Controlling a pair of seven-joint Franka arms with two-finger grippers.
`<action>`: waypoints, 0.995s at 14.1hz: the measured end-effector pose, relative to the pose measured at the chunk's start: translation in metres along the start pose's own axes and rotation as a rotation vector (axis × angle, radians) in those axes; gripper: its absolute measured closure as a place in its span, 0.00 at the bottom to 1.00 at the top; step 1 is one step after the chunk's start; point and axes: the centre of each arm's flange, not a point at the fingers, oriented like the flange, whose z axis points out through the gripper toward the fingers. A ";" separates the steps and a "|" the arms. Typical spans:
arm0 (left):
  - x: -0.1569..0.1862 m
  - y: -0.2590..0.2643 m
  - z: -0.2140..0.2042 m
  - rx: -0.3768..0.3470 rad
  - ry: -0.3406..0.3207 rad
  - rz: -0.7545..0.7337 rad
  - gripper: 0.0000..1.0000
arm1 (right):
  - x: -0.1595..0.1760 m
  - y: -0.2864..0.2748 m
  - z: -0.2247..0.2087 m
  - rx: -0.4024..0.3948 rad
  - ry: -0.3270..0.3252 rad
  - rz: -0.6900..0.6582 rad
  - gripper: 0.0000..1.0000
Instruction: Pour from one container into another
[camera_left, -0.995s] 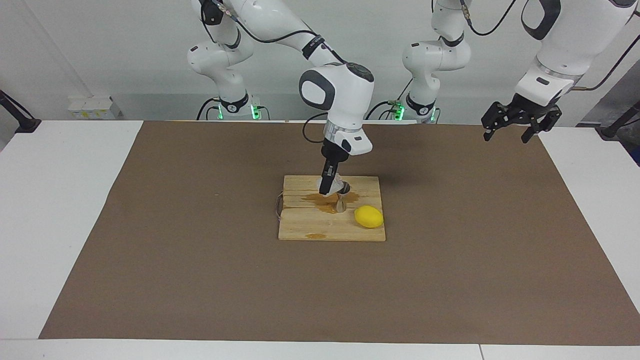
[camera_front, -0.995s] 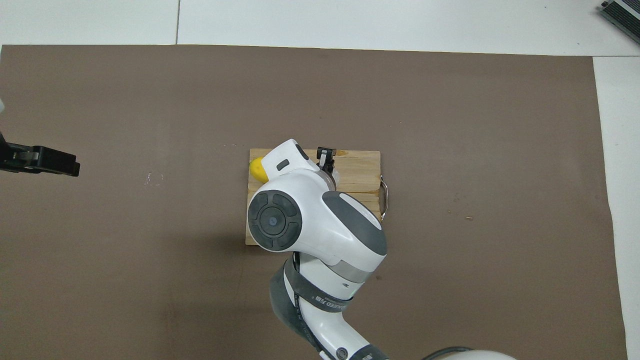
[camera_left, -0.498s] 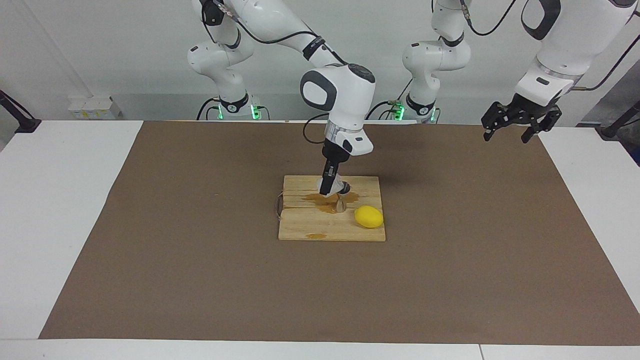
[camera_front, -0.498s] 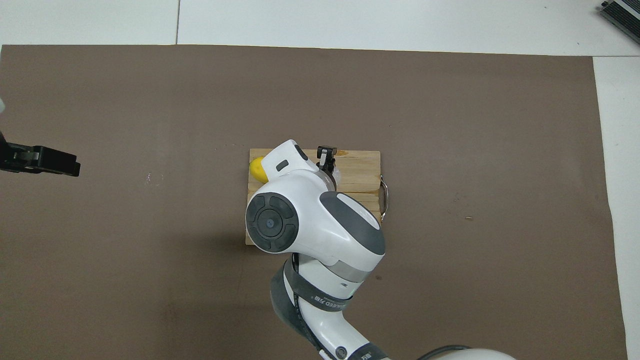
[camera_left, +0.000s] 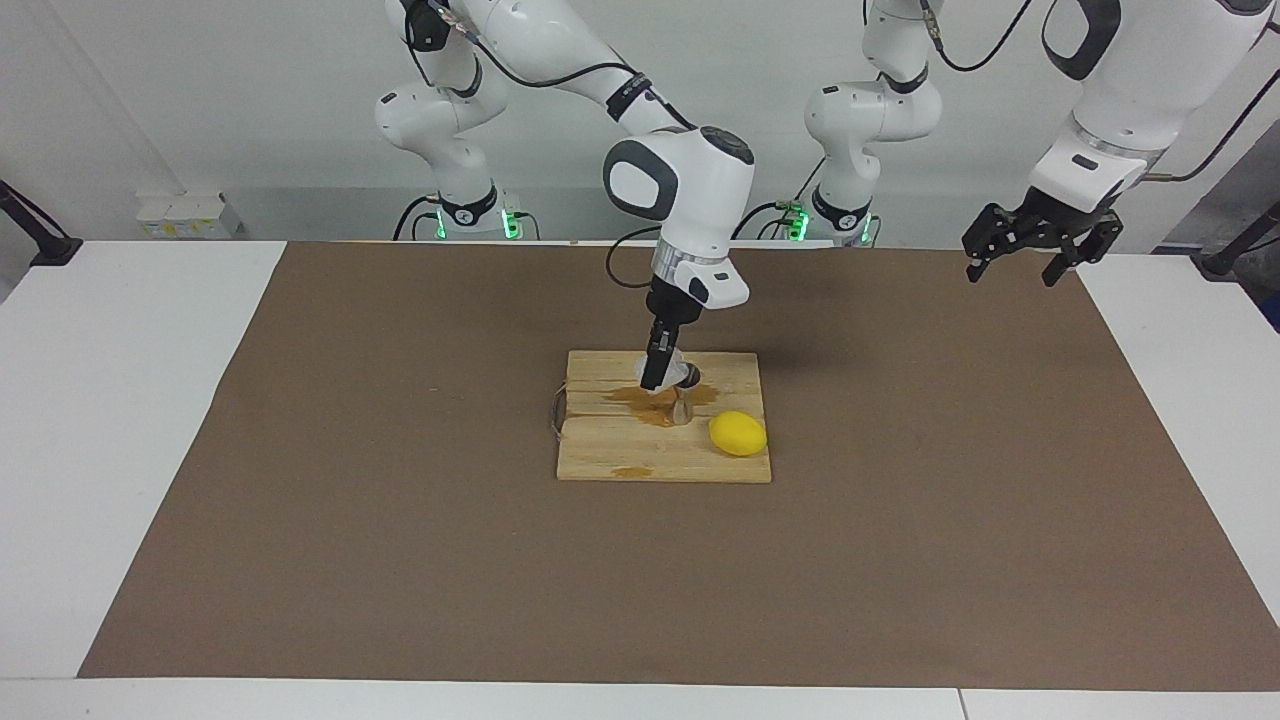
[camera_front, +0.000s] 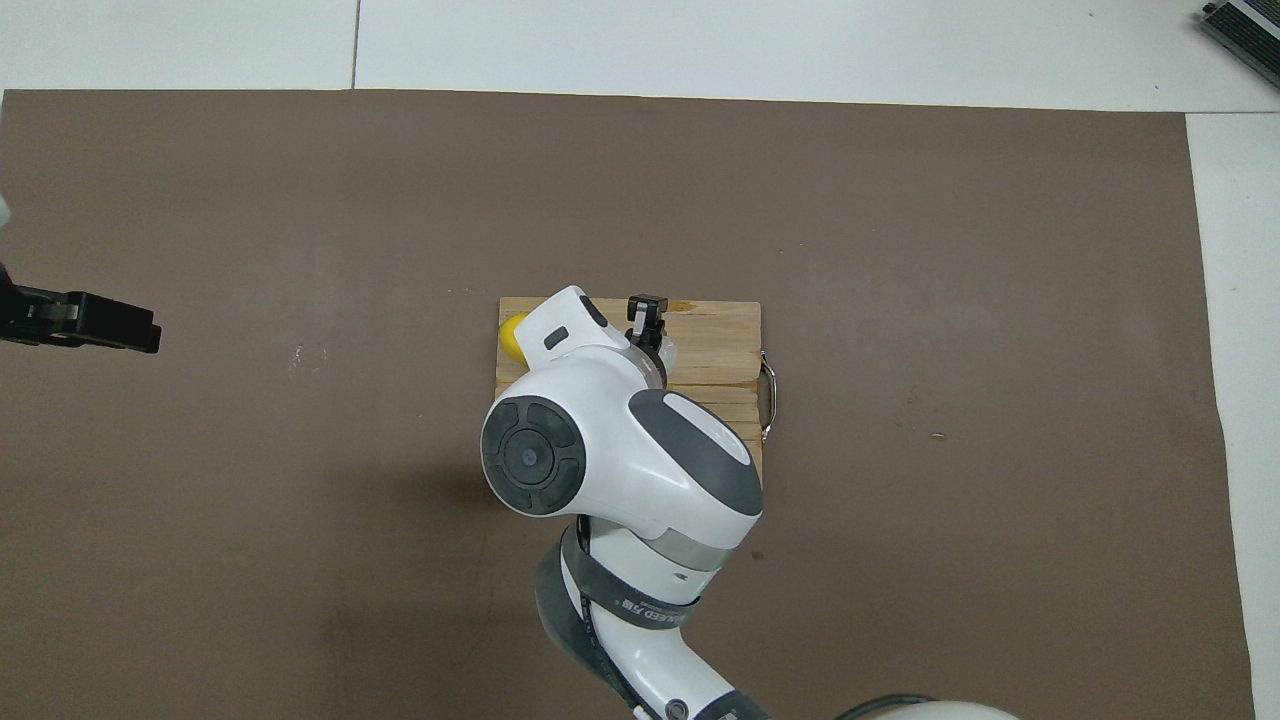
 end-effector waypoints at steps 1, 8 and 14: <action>0.000 0.000 0.000 0.000 0.000 0.000 0.00 | 0.002 -0.002 -0.001 -0.005 -0.001 -0.004 0.44; 0.000 0.000 0.000 0.000 0.000 0.000 0.00 | 0.007 -0.010 -0.002 -0.026 -0.013 -0.010 0.44; 0.000 0.000 0.001 -0.002 -0.001 0.000 0.00 | 0.008 -0.010 -0.003 -0.038 -0.018 -0.015 0.44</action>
